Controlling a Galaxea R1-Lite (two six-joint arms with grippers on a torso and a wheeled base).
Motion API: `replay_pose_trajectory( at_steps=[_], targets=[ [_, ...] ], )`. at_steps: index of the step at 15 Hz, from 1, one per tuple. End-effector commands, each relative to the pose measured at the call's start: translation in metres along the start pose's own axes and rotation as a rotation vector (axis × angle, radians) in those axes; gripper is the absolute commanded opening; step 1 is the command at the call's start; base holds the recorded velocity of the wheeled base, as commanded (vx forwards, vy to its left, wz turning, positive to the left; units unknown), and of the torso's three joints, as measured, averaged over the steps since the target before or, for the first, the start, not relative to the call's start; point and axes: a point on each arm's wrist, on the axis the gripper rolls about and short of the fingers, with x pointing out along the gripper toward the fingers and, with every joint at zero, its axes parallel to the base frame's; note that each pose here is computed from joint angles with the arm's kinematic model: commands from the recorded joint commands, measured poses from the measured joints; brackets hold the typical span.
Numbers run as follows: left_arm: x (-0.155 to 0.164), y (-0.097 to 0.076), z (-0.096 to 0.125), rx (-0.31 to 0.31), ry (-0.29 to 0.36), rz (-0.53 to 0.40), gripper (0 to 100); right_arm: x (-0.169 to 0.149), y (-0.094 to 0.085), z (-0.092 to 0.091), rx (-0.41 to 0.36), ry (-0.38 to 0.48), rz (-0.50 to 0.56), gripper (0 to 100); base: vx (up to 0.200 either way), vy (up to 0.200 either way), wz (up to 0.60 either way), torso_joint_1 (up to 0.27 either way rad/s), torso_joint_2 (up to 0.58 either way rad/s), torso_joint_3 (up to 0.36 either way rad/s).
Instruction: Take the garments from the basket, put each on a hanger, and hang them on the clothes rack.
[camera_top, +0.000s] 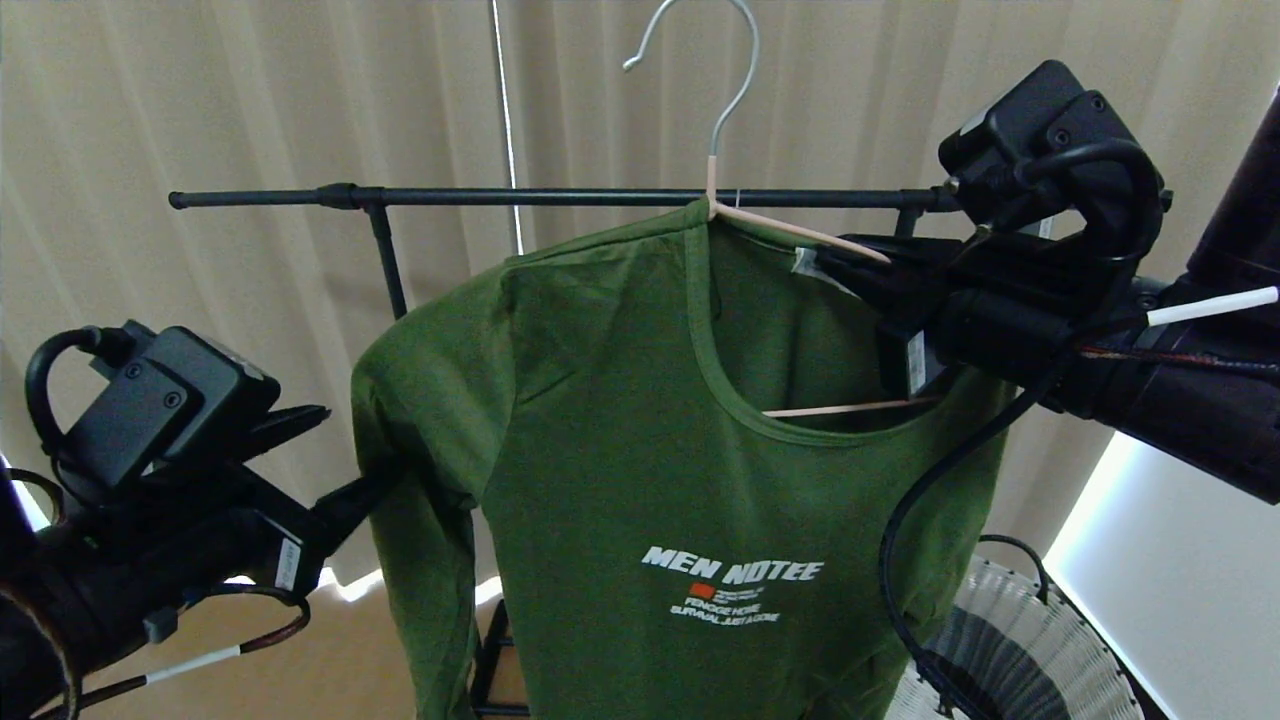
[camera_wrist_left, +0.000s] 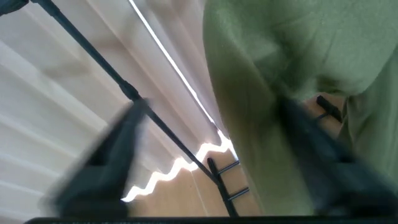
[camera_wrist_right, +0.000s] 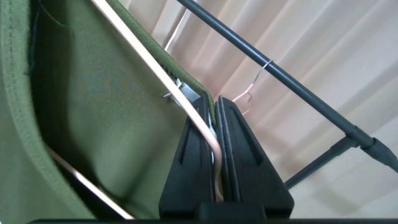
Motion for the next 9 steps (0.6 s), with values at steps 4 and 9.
replay_pose_trajectory(
  at_steps=[4,9],
  targets=[
    [0.011,0.022,-0.013,-0.025,0.083,0.116,0,-0.001,-0.003,0.000,-0.002,0.002,-0.011,0,0.000,0.000,0.00,0.000,0.00,0.000],
    [0.006,0.050,-0.029,-0.060,0.160,0.271,0,-0.001,-0.015,-0.005,-0.004,0.027,-0.060,0,0.000,0.000,0.00,0.000,0.00,0.000]
  ],
)
